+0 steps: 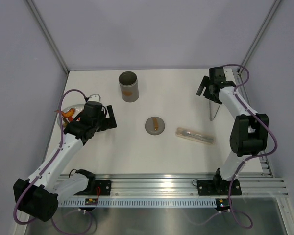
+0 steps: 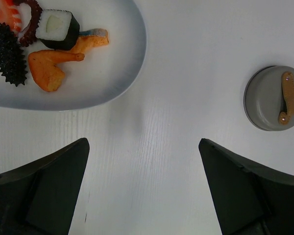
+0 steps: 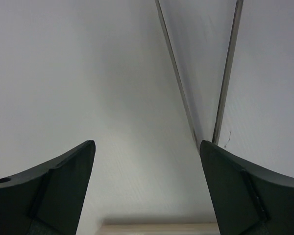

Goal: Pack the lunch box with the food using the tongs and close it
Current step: Pick up the clamp at the center of the board.

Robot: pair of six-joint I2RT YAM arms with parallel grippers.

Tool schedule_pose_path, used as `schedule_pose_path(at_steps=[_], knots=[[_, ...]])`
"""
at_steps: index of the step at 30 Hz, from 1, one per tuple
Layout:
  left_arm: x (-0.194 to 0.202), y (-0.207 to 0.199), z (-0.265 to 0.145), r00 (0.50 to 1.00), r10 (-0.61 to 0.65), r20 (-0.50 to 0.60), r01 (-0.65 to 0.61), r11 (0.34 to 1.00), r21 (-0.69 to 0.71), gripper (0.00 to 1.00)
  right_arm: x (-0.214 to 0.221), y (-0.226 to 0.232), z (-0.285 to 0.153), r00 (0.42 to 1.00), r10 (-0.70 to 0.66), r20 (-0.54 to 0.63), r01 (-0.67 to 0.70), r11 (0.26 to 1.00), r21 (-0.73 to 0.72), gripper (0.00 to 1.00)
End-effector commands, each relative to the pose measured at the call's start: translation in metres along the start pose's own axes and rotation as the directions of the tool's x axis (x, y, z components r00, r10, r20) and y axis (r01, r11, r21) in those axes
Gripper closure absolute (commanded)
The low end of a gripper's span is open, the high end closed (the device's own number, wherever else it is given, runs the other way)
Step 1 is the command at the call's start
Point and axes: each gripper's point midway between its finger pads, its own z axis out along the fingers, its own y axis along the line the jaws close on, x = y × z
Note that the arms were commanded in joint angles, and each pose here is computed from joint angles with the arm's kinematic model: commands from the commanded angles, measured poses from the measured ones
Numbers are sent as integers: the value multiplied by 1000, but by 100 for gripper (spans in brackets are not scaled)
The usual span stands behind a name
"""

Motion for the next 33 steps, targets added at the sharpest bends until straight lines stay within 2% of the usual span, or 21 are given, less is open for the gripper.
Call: schedule_pose_path(at_steps=[1,3,4,8,10,13,14,17,18,20,21,22,26,29,33], knots=[[-20,-11,-9,998,-25,54,22,999,45,1,-14,-10,27,999,-36,-35,37,999,39,5],[-21,-10,-10,998,-28,60,26,999,44,1,-3,-19,53,993,-46,-106,54,996,70,12],[-20,-9,-10,998,-28,58,25,999,41,1,-14,-18,57,995,-43,-95,50,997,65,13],[-18,-9,-10,998,-32,52,30,999,40,1,-12,-21,83,989,-71,-129,83,992,90,21],[-16,-9,-9,999,-35,42,33,999,37,1,-12,-33,98,986,-60,-156,77,991,106,29],[-14,-9,-9,999,-41,36,39,999,35,1,-3,-37,113,979,-62,-193,86,990,116,36],[-14,-9,-9,999,-41,35,40,999,37,1,0,-38,116,977,-66,-203,91,989,117,43],[-15,-9,-11,998,-46,42,44,998,36,1,7,-37,121,974,-73,-216,98,990,105,54],[-14,-8,-11,998,-43,38,42,999,34,1,7,-38,121,974,-78,-212,102,989,104,63],[-16,-8,-13,998,-47,42,45,998,35,1,9,-38,119,974,-83,-212,106,990,96,74],[-17,-8,-13,998,-47,45,46,998,36,1,4,-36,113,977,-85,-197,105,990,92,96],[-16,-7,-14,998,-46,47,44,998,36,1,4,-38,110,977,-84,-197,105,990,99,100],[-24,-9,-22,997,-47,66,44,998,43,1,-10,-37,82,986,-90,-144,105,989,102,100],[-31,-7,-31,995,-45,87,42,998,38,1,-31,-22,40,995,-87,-57,89,995,40,100],[-39,-5,-43,993,-49,106,46,998,30,1,-24,28,-11,981,-195,2,195,980,-27,100]])
